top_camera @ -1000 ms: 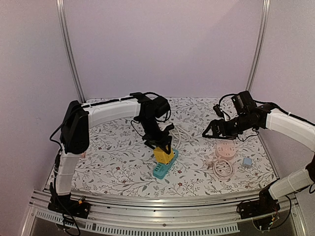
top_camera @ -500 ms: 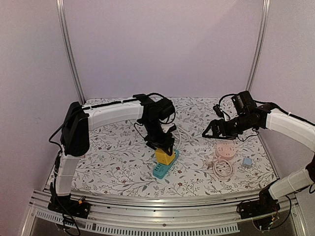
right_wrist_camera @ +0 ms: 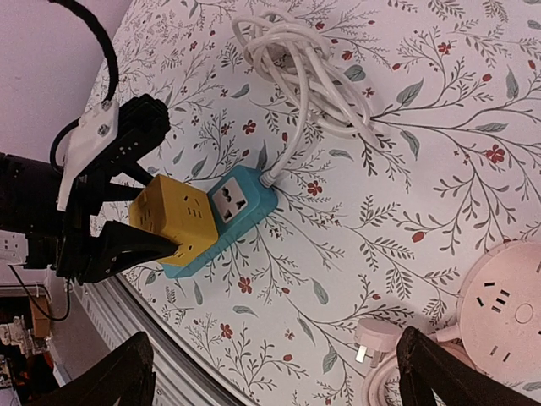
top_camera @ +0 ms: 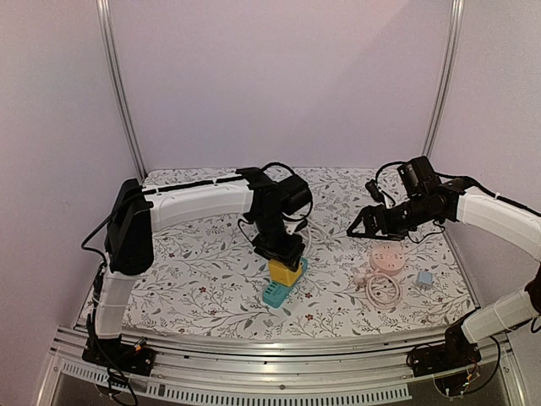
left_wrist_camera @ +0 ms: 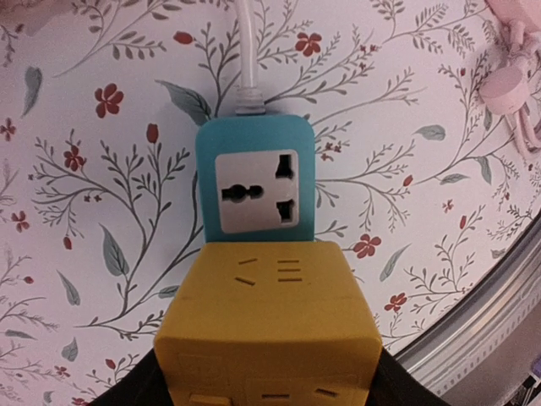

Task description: Insert the plug

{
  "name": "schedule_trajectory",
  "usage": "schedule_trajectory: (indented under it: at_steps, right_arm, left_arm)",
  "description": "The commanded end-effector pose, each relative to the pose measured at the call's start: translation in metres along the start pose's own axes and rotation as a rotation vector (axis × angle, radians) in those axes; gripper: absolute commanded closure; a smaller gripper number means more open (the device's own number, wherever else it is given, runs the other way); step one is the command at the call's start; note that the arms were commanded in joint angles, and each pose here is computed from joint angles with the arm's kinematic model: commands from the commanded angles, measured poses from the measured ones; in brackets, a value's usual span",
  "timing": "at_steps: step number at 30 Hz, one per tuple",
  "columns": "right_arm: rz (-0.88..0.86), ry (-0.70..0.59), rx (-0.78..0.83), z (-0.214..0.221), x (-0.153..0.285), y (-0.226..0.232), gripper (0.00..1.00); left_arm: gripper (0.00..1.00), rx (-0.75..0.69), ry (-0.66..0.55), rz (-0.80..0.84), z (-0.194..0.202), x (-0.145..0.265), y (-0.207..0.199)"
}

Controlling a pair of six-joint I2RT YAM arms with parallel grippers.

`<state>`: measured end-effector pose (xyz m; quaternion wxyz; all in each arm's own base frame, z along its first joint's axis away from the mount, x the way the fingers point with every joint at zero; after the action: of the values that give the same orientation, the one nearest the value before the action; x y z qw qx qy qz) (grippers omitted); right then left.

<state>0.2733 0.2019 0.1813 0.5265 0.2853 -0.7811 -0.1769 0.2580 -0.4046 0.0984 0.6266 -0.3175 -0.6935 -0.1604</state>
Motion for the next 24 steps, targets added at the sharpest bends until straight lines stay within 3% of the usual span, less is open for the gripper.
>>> schedule_trajectory:
  at_steps: [1,24]
  right_arm:
    - [0.006,0.021,-0.004,0.006,-0.001,-0.004,0.01]
    - [0.021,0.037,-0.025,0.011,-0.004,-0.009,0.01]
  left_arm:
    - [1.00,-0.014,-0.056,-0.079,-0.003,0.005,-0.007]
    - [1.00,-0.057,-0.069,-0.225,0.007,-0.007,-0.010]
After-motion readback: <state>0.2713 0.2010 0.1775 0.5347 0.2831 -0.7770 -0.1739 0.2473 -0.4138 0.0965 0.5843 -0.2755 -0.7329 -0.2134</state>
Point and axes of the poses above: each gripper's point midway between its finger pads, its own x axis back along the fingers, its own y axis along the line the jaws close on, z = x × y, the point moved 2 cm from there along x, back along the fingers, and after that the axes turned 6 degrees about -x, right-handed, at the moved point
